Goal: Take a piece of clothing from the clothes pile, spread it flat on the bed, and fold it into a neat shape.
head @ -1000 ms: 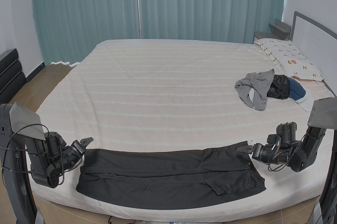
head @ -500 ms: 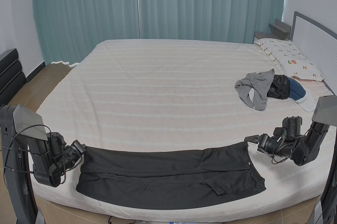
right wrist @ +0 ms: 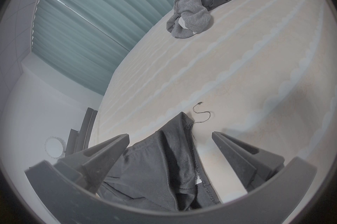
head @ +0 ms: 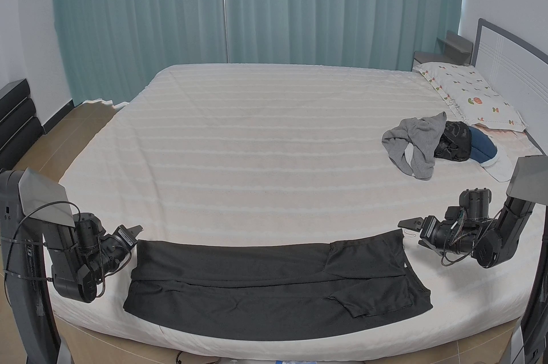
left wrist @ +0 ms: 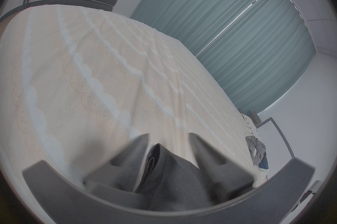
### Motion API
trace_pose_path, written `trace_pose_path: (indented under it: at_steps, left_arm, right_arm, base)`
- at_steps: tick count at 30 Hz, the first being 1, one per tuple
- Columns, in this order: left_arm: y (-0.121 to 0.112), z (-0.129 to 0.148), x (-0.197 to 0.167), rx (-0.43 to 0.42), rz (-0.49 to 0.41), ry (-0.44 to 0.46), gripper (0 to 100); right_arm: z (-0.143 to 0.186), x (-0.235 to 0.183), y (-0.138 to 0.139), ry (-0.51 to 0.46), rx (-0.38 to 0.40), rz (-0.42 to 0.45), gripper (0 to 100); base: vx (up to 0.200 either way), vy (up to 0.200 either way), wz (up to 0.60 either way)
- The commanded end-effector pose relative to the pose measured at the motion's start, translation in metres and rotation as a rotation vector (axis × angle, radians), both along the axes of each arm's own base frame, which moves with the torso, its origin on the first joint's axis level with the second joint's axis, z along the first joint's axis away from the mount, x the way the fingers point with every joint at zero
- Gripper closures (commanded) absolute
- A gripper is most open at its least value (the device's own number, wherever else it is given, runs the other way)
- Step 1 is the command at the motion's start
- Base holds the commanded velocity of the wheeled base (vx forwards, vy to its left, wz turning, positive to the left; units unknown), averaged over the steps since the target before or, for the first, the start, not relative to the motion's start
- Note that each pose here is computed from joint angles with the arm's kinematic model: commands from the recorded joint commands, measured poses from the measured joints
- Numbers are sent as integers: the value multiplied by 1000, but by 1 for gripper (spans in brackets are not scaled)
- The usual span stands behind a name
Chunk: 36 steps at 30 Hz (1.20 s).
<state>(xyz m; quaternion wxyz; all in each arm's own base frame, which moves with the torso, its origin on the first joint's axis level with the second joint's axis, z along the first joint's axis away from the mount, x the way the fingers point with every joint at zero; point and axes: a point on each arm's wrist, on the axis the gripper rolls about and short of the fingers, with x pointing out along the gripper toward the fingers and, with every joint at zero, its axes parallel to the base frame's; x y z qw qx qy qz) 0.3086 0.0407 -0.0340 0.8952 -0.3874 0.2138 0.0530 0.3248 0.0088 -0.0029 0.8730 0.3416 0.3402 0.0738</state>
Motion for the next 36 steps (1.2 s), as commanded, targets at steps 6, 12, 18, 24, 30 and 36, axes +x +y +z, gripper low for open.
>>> trace_pose_path:
  at_steps: [6,12,18,24,30,36]
  left_arm:
    - [1,32,-20,-50,-133,-62,0]
    - [-5,28,-22,94,-267,-33,0]
    - [-13,17,-24,106,-326,82,0]
    - [-14,3,-40,229,-410,163,0]
    - [-15,1,-41,285,-391,182,0]
    - [-17,-3,-42,302,-398,195,0]
  right_arm:
    - [-5,-1,3,32,40,3,0]
    - [-10,-2,5,49,45,14,0]
    - [-12,-3,5,59,45,14,0]
    - [-14,-1,6,59,45,17,0]
    - [-14,-2,7,60,45,22,0]
    - [-14,-2,7,59,45,22,0]
  base:
    - [0,0,0]
    - [0,0,0]
    - [0,0,0]
    - [0,0,0]
    - [0,0,0]
    - [0,0,0]
